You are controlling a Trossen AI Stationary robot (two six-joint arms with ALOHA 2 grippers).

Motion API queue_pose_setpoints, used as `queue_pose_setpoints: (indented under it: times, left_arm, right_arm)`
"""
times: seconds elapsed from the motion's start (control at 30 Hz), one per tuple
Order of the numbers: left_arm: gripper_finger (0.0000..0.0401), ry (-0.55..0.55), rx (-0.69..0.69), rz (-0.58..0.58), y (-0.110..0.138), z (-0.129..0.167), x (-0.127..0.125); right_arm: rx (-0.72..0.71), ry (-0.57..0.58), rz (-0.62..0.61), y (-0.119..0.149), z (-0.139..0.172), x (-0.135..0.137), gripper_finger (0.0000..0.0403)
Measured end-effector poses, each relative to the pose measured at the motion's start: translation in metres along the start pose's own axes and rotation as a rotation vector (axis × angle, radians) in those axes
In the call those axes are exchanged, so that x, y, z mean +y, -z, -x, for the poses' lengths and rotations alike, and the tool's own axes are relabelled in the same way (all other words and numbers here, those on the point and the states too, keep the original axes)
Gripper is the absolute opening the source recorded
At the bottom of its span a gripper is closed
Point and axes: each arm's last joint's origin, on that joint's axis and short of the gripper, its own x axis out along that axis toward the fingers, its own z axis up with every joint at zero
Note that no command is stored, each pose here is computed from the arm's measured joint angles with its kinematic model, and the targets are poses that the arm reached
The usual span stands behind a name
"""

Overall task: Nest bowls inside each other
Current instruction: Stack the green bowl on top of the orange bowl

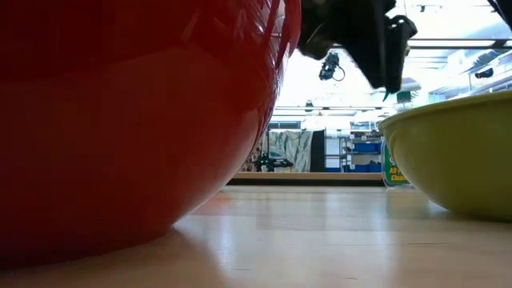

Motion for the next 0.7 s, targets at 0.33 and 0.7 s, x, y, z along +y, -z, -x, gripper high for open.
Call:
queue_pose_setpoints:
  times: [0.33, 0.7]
  left_arm:
    - [0.0297, -0.047, -0.020, -0.026, -0.008, -0.006, 0.009]
    - [0.0297, -0.146, -0.038, 0.020, -0.020, -0.014, 0.030]
  right_arm:
    - [-0.016, 0.085, 0.310, 0.025, -0.003, -0.066, 0.0197]
    - [0.068, -0.029, 0.325, 0.050, -0.043, -0.107, 0.0197]
